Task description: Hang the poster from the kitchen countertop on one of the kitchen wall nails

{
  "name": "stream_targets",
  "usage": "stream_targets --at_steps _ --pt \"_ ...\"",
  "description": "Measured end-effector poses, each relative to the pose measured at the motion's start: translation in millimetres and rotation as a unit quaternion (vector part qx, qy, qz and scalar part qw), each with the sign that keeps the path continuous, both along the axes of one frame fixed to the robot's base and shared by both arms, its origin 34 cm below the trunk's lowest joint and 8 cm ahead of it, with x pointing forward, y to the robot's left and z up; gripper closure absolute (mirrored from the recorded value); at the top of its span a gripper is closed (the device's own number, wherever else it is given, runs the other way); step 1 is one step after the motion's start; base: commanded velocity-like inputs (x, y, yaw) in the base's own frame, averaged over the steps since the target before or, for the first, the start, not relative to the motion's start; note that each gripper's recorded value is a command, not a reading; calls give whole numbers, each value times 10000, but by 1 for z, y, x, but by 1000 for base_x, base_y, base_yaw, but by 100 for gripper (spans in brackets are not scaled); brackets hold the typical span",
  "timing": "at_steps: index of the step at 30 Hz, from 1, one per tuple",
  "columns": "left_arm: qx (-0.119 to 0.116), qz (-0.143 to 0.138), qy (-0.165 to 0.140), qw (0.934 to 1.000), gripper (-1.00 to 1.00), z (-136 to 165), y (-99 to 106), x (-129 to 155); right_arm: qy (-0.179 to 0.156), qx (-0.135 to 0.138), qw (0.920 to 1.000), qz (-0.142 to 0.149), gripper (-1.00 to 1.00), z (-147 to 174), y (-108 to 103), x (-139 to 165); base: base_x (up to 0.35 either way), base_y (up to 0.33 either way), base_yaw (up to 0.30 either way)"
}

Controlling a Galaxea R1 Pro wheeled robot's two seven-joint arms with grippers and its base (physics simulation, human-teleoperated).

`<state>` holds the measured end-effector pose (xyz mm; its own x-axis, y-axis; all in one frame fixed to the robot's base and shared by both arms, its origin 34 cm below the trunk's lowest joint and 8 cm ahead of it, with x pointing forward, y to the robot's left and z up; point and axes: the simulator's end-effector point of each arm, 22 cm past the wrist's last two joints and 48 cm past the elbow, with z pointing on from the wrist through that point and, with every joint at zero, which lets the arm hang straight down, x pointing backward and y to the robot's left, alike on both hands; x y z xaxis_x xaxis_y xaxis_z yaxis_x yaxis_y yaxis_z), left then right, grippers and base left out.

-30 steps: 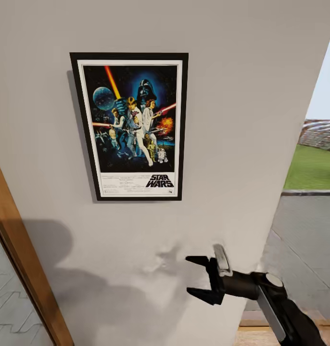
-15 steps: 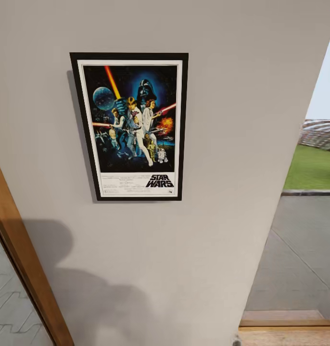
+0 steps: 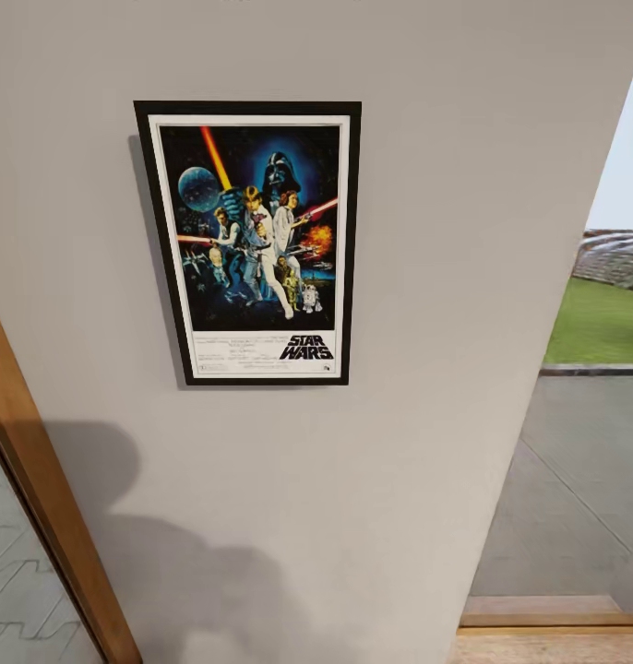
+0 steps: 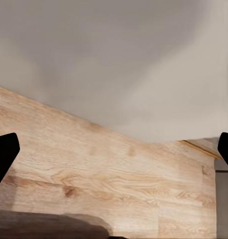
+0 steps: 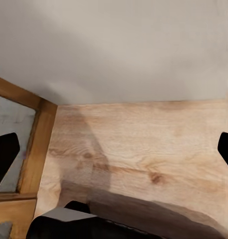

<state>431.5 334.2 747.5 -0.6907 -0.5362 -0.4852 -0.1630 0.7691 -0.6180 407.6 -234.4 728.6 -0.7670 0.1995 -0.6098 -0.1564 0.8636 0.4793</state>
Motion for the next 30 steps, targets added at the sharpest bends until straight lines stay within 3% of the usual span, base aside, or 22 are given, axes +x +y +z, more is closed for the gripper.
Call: stream_targets --at_steps 1,2,7,11,13,16,22,23,26,30 --pt "-5 -6 -7 10000 -100 0 -1 0 9 -38 10000 -30 -100 -1 -2 0 0 0 0" --pt "-3 -45 -52 10000 -100 1 -7 2 50 -242 9995 -193 -100 -6 -11 3 0 0 0" --pt "331 -57 -508 9981 -100 11 1 14 38 -346 9990 -276 -100 -7 -18 5 0 0 0" --pt "427 -58 -640 9970 -100 15 3 17 55 -492 9980 -403 -100 -9 -25 7 0 0 0" --pt "438 -60 -629 9970 -100 14 4 13 72 -555 9974 -459 -100 -10 -28 7 0 0 0" --pt "438 -75 -384 9983 -100 -2 3 -21 278 -661 9958 -563 -100 -20 -33 -6 0 0 0" --pt "405 -82 -269 9988 -100 -9 -1 -40 649 -750 9930 -647 -100 -36 -40 -36 0 0 0" --pt "367 -93 -251 9990 -100 -11 -7 -43 773 -831 9910 -711 -100 -42 -45 -45 0 0 0" --pt "238 -106 -219 9994 -100 -14 -24 -47 1148 -1496 9753 -1148 -100 -59 -78 -66 0 0 0" --pt "213 -98 -217 9995 -100 -14 -27 -47 1301 -1930 9619 -1436 -100 -65 -98 -73 0 0 0"
